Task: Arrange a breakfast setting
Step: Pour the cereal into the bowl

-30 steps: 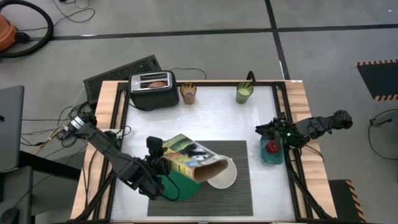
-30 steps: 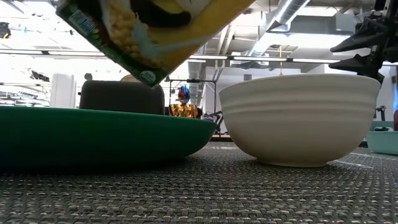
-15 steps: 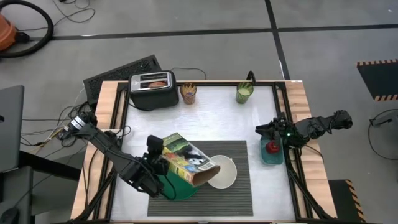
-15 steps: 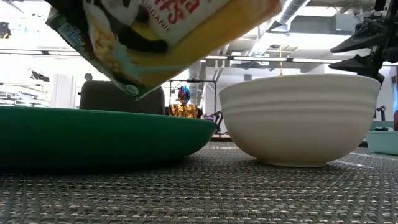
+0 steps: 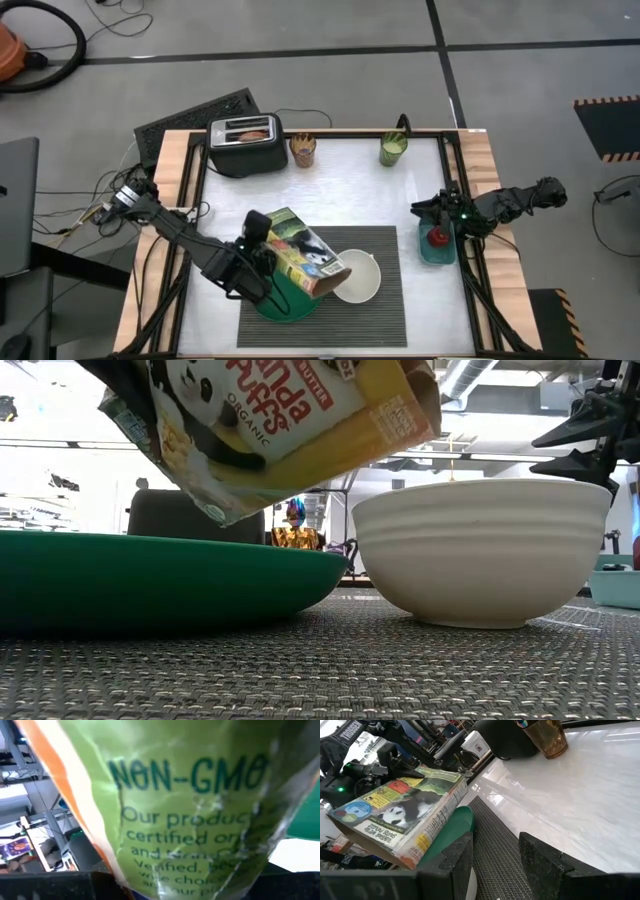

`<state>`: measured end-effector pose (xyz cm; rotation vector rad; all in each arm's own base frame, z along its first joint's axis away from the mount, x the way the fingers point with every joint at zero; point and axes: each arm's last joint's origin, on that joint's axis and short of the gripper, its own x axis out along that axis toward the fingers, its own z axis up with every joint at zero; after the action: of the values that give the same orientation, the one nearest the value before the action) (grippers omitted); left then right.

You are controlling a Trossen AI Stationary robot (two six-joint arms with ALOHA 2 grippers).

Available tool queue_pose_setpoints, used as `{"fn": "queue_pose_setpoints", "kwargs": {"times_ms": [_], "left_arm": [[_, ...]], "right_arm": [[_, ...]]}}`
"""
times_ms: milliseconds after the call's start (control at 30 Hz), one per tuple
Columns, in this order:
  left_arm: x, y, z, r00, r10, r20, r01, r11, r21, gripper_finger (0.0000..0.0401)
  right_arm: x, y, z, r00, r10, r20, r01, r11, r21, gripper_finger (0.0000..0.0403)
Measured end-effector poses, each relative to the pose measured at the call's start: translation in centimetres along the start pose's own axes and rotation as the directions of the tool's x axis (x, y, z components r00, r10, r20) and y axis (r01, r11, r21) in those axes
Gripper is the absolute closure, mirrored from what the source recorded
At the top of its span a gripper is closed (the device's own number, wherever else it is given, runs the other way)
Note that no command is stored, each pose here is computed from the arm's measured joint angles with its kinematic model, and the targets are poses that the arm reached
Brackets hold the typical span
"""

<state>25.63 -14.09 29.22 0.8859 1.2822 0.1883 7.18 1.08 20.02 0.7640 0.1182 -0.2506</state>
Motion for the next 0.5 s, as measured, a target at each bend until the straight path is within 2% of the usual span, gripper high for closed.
{"fn": "queue_pose_setpoints", "kwargs": {"times_ms": [333,500], "left_arm": [[0.7,1.0,0.0,0.998,0.052,-0.021,-0.051,0.997,0.056,0.0241],[1.0,1.4,0.0,0.994,0.102,-0.026,-0.098,0.987,0.130,0.0241]], "right_arm": [[0.0,0.0,0.0,1.000,-0.004,-0.003,0.004,1.000,-0.005,0.0214],[0.0,-0.1,-0.1,1.000,-0.007,-0.006,0.007,1.000,-0.008,0.0214]]}}
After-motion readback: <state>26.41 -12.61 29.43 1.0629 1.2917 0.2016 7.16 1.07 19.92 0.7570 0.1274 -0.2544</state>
